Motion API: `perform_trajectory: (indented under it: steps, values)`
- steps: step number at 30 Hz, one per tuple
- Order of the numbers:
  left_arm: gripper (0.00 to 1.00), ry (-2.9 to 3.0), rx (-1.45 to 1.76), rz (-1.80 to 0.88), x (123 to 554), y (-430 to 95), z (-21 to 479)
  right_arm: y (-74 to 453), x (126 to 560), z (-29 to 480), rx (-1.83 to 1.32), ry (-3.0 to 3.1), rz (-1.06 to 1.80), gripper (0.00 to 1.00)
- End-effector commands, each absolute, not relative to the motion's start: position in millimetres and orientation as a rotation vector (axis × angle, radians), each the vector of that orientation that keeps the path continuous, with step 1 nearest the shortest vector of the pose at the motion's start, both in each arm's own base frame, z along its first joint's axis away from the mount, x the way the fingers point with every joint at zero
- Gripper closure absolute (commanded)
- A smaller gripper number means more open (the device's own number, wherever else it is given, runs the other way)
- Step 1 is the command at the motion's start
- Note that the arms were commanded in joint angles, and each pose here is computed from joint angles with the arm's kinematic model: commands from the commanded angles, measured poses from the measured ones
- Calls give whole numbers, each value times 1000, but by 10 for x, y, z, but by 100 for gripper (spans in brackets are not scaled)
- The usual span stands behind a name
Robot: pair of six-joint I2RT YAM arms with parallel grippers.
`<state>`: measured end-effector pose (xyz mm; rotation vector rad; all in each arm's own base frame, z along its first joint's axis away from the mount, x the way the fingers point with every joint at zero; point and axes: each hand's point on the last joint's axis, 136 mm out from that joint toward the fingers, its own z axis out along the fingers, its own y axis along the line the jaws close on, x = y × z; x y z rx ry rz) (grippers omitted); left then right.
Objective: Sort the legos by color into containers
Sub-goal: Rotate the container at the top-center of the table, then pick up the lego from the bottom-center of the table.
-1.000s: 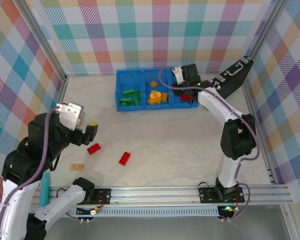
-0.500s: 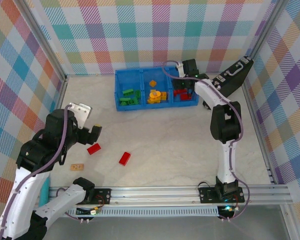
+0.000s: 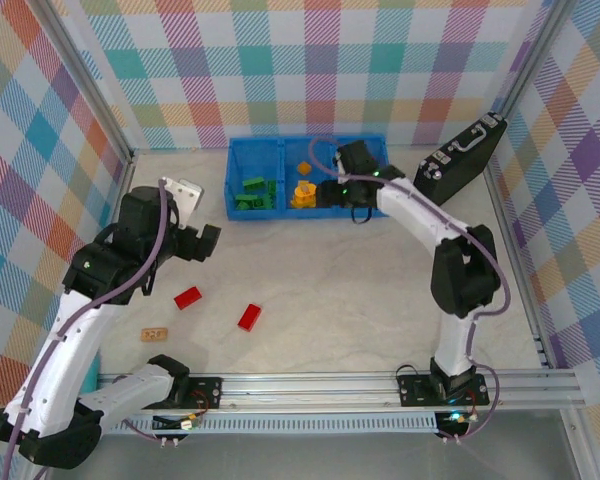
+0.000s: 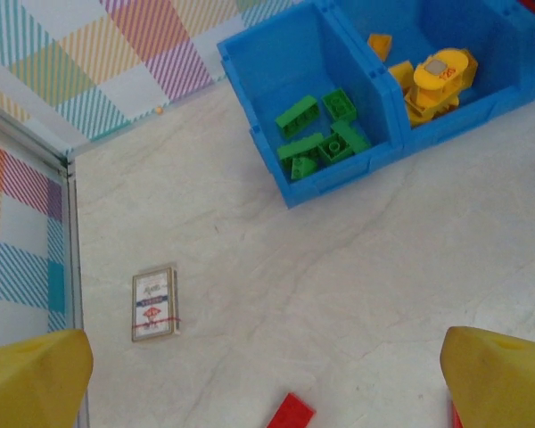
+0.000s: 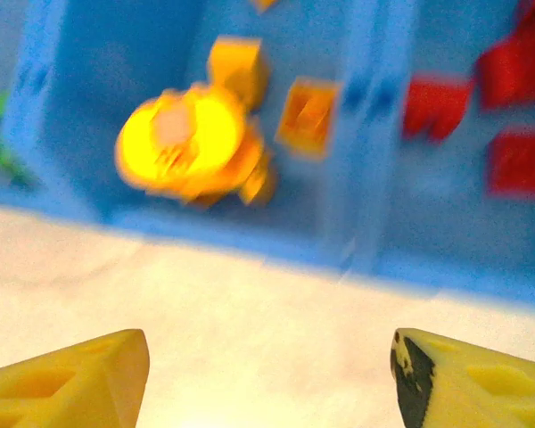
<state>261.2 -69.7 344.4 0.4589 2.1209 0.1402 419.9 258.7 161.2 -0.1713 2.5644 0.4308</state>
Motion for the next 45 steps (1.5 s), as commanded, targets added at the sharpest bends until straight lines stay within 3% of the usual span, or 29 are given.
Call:
perform_trajectory:
  steps: [1,8,15,29,34,42,45]
  values:
    - [0,2041,430,109,2646,-727,3610,2794,3640,1519,118,2677,459,27]
    - [0,1941,335,57,2460,-619,3836,3655,2713,1272,281,2844,626,12]
    - [0,1810,310,-60,2067,-560,4046,4144,2079,793,279,2997,555,10]
    - [0,1641,305,-113,1591,-401,4126,4464,1709,349,348,3080,405,11]
    - [0,1599,290,-95,1483,-295,4143,4457,1678,192,325,3098,335,22]
    - [0,1581,296,-81,1452,-257,4144,4348,1663,88,257,3106,241,65]
    - [0,1586,302,-71,1473,-264,4128,4177,1699,133,208,3105,228,74]
